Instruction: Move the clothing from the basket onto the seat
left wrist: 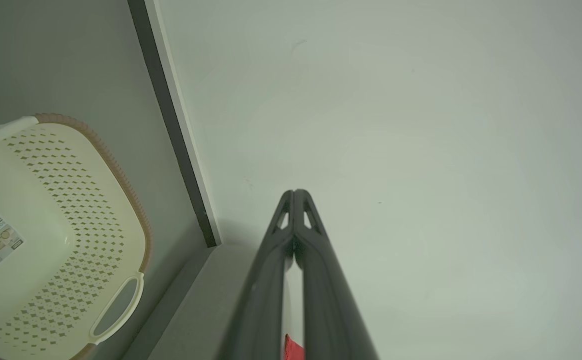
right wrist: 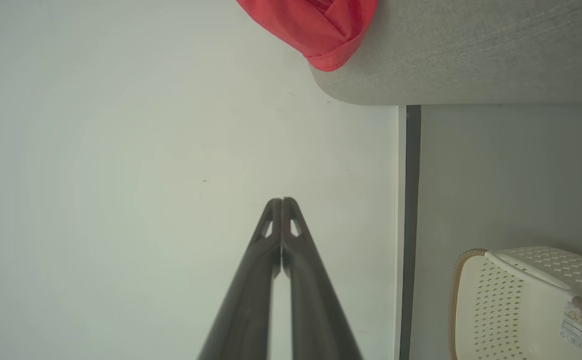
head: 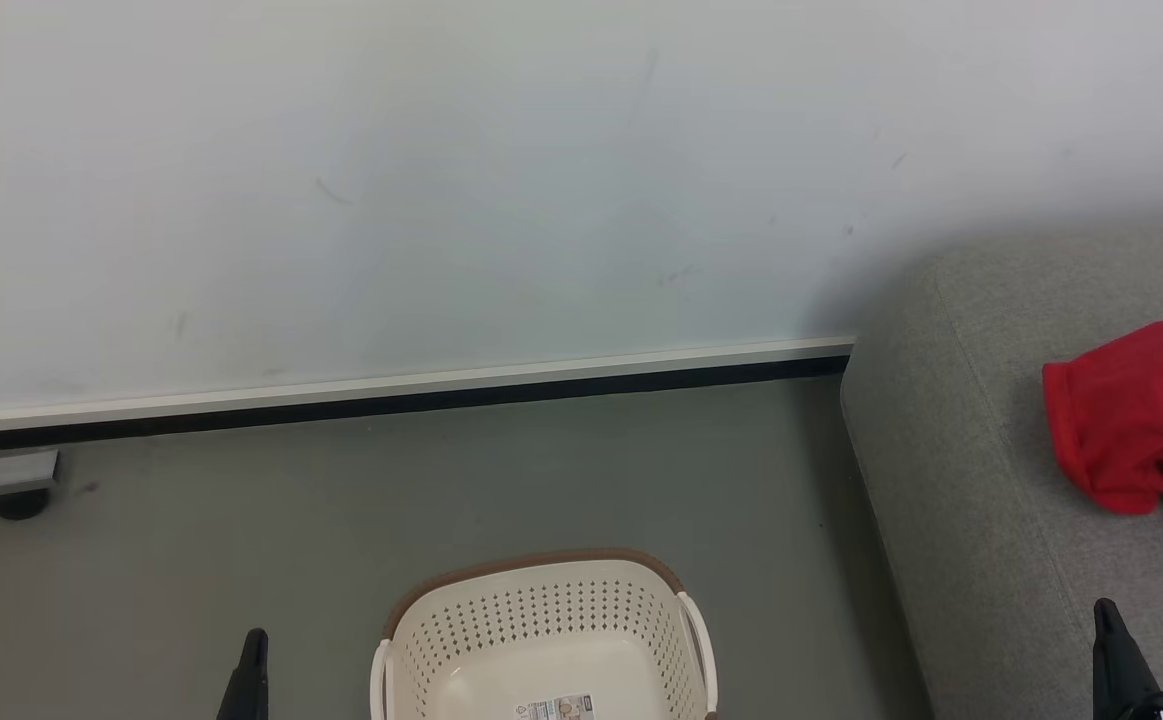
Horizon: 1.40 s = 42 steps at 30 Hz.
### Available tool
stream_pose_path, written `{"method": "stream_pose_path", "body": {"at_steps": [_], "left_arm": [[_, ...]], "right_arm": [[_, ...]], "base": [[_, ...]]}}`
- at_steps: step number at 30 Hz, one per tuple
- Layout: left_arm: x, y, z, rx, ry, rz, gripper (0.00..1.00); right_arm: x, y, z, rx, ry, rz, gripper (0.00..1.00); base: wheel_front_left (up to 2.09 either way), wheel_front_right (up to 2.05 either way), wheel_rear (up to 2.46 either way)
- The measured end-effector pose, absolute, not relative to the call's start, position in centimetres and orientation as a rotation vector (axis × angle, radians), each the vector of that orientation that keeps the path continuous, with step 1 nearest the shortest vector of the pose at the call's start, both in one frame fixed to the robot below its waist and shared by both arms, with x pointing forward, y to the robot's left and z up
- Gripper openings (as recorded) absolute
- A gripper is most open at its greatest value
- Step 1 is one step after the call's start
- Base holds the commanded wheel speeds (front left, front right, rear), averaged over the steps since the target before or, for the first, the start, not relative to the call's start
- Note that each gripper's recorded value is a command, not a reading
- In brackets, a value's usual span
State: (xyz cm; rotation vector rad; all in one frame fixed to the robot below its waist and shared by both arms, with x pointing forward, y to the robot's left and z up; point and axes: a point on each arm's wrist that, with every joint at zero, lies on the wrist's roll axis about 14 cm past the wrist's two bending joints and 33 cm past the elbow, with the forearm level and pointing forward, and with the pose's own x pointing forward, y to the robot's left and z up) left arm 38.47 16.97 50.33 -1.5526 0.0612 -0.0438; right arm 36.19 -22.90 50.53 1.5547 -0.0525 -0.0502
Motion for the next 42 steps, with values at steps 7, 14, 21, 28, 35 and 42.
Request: {"method": "stream_pose_path", "body": {"at_steps": [7, 14, 21, 28, 35, 42], "left_arm": [[38.53, 16.91, 50.41, -1.572, 0.062, -0.049, 0.0], [38.53, 16.91, 50.42, -1.572, 0.062, -0.05, 0.0], [38.53, 16.91, 50.43, -1.572, 0.062, -0.05, 0.0], [38.53, 16.91, 50.43, -1.572, 0.061, -0.05, 0.0], [38.54, 16.91, 50.44, -1.572, 0.061, -0.05, 0.0], [38.54, 16.91, 50.44, -1.572, 0.061, -0.05, 0.0]], "right_arm": [[36.18, -22.98, 50.64, 1.568, -0.056, -0.046, 0.0], [36.17, -22.99, 50.64, 1.568, -0.056, -0.046, 0.0], [36.17, -22.98, 50.64, 1.569, -0.056, -0.046, 0.0], [36.17, -22.98, 50.64, 1.569, -0.056, -0.046, 0.0], [36.16, -22.98, 50.63, 1.569, -0.056, -0.046, 0.0], [36.17, -22.98, 50.63, 1.569, -0.056, -0.046, 0.0]], "base": [[0.0, 0.0, 0.0], [0.0, 0.0, 0.0], [0.0, 0.0, 0.0], [0.0, 0.0, 0.0], [0.0, 0.0, 0.0], [0.0, 0.0, 0.0]]}}
